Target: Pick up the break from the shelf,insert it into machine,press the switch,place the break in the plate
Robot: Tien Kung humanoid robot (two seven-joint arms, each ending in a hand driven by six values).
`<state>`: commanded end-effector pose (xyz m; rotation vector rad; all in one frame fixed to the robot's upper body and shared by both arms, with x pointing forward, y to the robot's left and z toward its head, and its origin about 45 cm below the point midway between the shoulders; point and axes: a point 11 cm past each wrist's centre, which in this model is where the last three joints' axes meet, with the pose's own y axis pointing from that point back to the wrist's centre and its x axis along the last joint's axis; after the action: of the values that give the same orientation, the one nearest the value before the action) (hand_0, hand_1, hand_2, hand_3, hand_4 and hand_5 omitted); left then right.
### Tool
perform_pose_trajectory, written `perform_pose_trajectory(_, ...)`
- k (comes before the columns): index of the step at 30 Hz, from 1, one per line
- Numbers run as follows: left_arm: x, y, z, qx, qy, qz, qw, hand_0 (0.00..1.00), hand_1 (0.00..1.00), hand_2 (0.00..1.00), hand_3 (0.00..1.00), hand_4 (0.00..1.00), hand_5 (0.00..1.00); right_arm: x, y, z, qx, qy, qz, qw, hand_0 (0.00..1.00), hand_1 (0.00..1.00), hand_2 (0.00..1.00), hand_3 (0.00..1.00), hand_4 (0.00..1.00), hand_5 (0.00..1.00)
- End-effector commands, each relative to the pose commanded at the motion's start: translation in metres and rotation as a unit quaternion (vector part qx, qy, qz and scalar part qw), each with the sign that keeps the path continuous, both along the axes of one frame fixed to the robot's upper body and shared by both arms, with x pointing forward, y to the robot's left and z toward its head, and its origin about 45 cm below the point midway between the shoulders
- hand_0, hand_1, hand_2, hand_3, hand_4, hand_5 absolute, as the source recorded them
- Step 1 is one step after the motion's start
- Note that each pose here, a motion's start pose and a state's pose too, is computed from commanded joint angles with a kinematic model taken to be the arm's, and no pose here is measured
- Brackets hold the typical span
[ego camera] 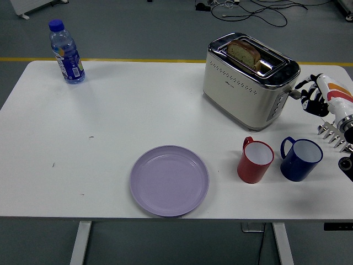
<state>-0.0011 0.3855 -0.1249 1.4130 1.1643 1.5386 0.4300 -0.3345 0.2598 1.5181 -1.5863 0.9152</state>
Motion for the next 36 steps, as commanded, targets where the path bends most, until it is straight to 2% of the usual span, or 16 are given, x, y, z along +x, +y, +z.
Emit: perform_pose_trajectory(36,0.0008,0.000,0.000,-0.001,0.002,-0.003,1.000,0.669,0.679,0.712,0.814,0.526,0.998,0.003,-0.006,-0.033,0.010,0.029,-0.032,0.999,0.214,0.166,0.270,0.539,0.461,0.002)
